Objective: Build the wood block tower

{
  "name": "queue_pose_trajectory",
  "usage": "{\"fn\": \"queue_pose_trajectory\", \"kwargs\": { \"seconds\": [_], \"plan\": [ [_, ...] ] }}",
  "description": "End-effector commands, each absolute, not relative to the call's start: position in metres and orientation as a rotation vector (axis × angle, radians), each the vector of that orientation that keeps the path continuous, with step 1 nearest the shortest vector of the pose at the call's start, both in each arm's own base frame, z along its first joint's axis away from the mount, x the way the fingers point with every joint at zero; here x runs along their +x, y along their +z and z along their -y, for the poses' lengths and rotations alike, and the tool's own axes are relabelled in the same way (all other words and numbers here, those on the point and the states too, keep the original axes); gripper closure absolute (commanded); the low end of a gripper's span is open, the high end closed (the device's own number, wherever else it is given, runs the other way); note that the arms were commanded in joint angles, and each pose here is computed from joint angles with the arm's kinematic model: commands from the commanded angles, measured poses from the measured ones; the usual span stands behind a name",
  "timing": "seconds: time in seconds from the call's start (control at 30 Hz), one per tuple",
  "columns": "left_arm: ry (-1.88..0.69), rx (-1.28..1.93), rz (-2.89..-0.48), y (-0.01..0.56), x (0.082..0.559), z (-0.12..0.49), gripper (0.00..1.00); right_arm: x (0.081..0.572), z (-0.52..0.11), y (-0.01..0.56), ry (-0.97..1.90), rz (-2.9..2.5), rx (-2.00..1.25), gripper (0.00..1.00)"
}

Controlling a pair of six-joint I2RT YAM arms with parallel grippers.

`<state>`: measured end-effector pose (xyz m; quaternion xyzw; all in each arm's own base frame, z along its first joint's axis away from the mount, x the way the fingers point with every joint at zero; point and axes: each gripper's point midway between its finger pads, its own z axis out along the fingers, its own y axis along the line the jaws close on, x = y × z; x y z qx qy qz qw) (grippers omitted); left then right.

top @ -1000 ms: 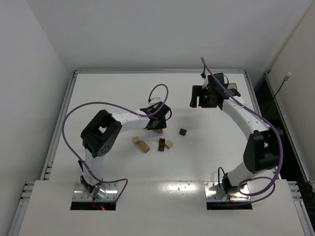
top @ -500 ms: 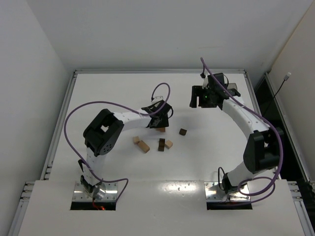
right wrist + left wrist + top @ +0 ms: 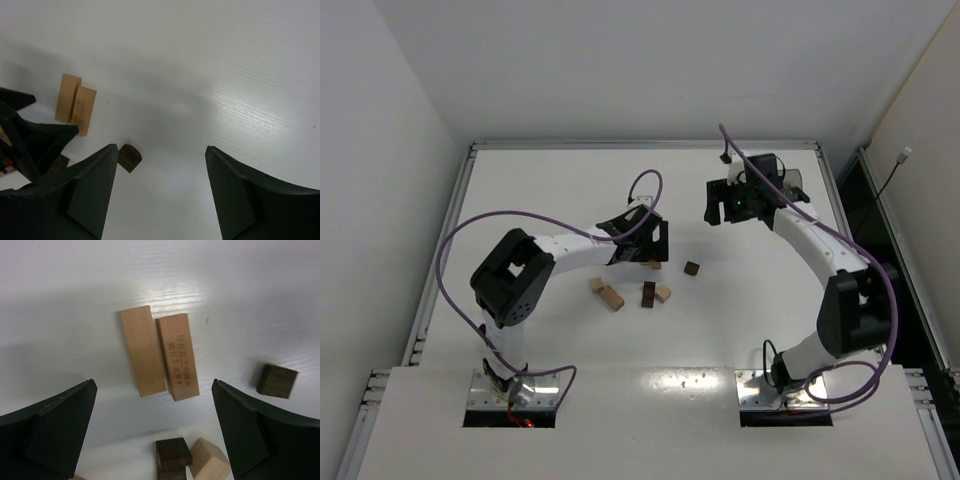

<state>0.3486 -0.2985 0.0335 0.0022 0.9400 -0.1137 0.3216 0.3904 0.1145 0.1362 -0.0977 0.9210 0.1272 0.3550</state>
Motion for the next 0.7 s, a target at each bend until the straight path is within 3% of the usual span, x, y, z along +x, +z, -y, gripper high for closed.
{"fn": "queue_pose_trajectory", "kwargs": {
  "seconds": [0.0, 0.13, 0.23, 0.37, 0.47, 0.57, 0.63, 0.67],
  "plan": [
    [-0.381, 0.081, -2.294, 0.111, 0.364, 0.309, 0.00, 0.397, -0.130, 0.163, 0.356, -2.166, -0.538, 0.33],
    [-0.368, 0.099, -2.183, 0.181, 0.380, 0.289, 0.00, 0.393, -0.141, 0.163, 0.394, -2.047, -0.881, 0.30],
    [-0.382, 0.011, -2.150, 0.214, 0.410, 0.247, 0.00, 0.385, -0.160, 0.167, 0.498, -1.933, -1.142, 0.21],
    [-0.465, -0.122, -2.151, 0.224, 0.445, 0.178, 0.00, 0.391, -0.181, 0.162, 0.542, -1.755, -1.421, 0.09],
    [-0.470, -0.193, -2.164, 0.216, 0.460, 0.130, 0.00, 0.389, -0.196, 0.162, 0.602, -1.682, -1.568, 0.08],
    [-0.497, -0.212, -2.201, 0.199, 0.464, 0.114, 0.00, 0.388, -0.209, 0.142, 0.708, -1.738, -1.642, 0.13],
    [-0.563, -0.170, -2.290, 0.170, 0.454, 0.126, 0.00, 0.391, -0.215, 0.125, 0.746, -1.770, -1.657, 0.24],
    [-0.579, -0.155, -2.325, 0.157, 0.448, 0.133, 0.02, 0.393, -0.214, 0.124, 0.741, -1.813, -1.623, 0.35]
  ]
}}
